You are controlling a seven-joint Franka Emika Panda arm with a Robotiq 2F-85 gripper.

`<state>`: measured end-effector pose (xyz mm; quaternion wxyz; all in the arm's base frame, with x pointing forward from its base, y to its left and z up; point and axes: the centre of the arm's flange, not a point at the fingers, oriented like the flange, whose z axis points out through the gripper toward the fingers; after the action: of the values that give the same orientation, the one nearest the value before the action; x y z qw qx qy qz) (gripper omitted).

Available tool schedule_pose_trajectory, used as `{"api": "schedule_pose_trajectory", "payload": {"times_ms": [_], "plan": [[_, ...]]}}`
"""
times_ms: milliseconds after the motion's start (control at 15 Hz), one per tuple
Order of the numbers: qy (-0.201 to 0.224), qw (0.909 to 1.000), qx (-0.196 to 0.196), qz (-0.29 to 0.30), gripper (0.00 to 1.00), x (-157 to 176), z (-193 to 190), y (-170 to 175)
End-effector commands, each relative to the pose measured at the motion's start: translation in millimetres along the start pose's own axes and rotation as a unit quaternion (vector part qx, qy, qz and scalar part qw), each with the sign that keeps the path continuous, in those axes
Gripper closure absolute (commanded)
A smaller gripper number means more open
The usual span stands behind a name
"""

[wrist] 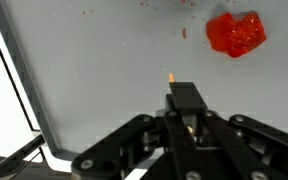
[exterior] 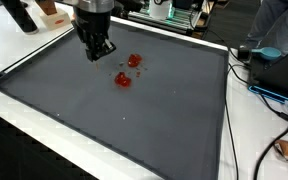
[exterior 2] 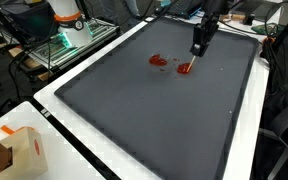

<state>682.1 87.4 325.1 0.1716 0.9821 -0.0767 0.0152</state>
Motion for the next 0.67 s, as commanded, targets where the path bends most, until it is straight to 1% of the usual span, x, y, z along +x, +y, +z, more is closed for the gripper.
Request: {"api": "schedule_pose_trajectory", "payload": {"times_ms": [0, 600], "plan": [[-0.004, 0.9987, -0.047, 0.021, 0.97, 5, 17, -13], [-0.009, 0.9916, -0.119, 0.048, 0.97, 7, 49, -30]]}}
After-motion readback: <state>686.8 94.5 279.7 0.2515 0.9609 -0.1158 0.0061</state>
